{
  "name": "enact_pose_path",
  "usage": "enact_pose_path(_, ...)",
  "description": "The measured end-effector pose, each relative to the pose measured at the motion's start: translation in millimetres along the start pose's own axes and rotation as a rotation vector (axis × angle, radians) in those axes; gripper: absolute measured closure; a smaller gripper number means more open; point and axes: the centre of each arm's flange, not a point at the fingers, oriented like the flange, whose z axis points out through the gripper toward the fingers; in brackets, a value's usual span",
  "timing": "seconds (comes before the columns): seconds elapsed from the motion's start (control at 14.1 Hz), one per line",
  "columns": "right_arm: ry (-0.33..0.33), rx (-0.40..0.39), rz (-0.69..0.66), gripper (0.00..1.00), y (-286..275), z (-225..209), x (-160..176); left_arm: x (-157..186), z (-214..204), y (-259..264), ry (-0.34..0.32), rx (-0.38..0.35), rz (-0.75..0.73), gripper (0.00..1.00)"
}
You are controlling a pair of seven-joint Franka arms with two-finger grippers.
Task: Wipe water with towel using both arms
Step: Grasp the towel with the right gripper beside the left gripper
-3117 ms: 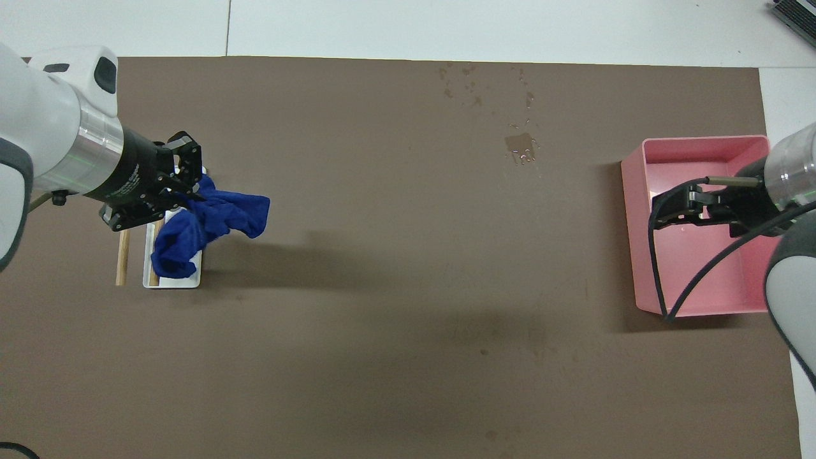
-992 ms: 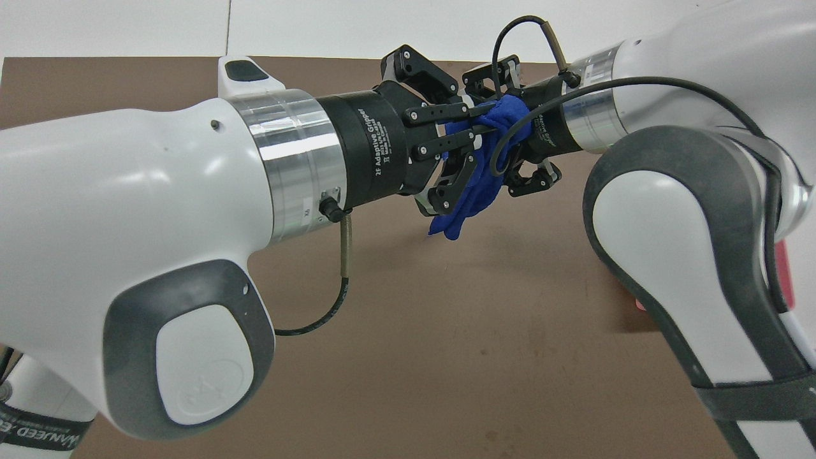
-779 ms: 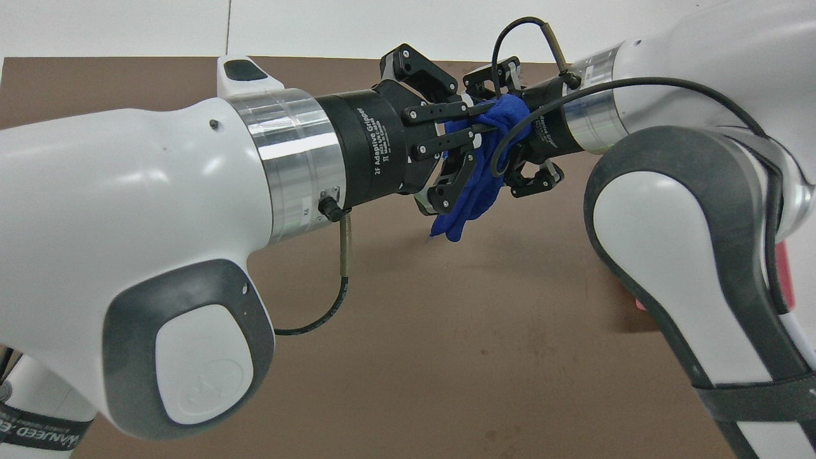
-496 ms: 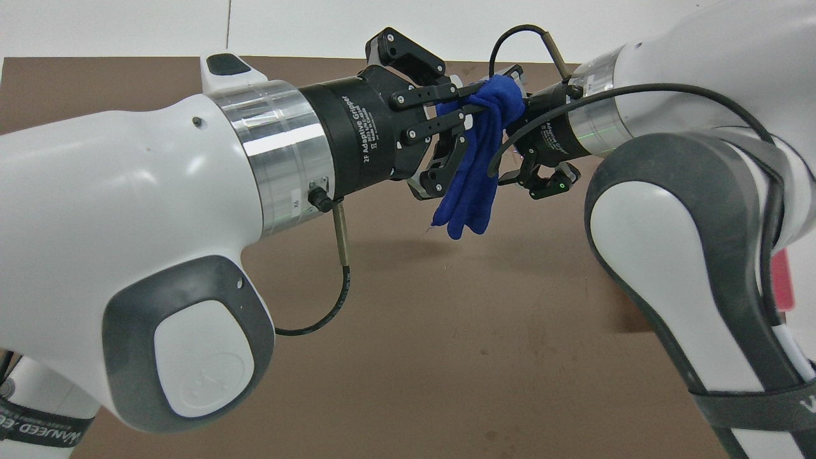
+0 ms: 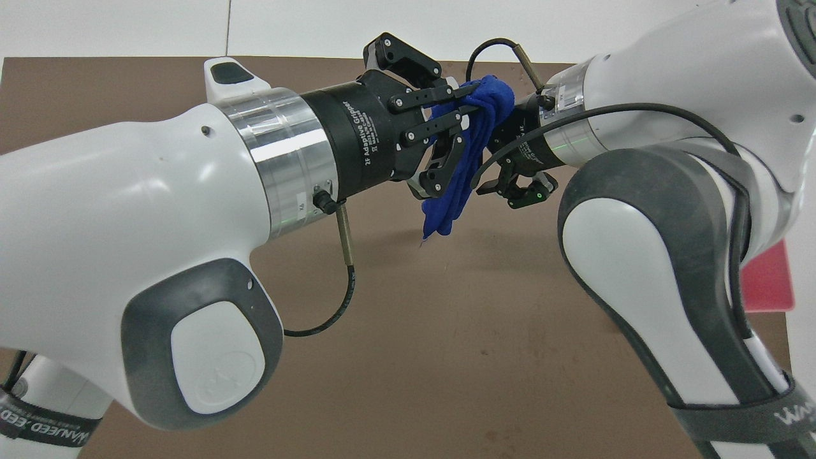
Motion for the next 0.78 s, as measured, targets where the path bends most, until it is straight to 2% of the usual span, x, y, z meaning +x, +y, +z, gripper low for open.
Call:
enact_pose_path(0.14, -0.021, 0.034, 0.024, 0.04, -4, 4, -2, 0, -1, 0, -0.001, -0.002, 0.001, 0.9)
enact_pose_path(0.28, -0.029, 0.032, 0.032, 0.07, -4, 10, -7, 0, -3, -2, 0.004, -0.003, 0.002, 0.9)
enact_pose_path(0.42, -0.032, 0.025, 0.034, 0.27, -3, 14, -7, 1, -7, -7, 0.011, -0.002, 0.006, 0.9)
enact_pose_path(0.57, -0.033, 0.024, 0.035, 0.52, -3, 14, -7, -1, -12, -11, 0.013, -0.005, 0.012, 0.9)
enact_pose_path(0.78, -0.033, 0.024, 0.035, 0.81, -3, 14, -7, -1, -15, -14, 0.017, -0.007, 0.014, 0.9)
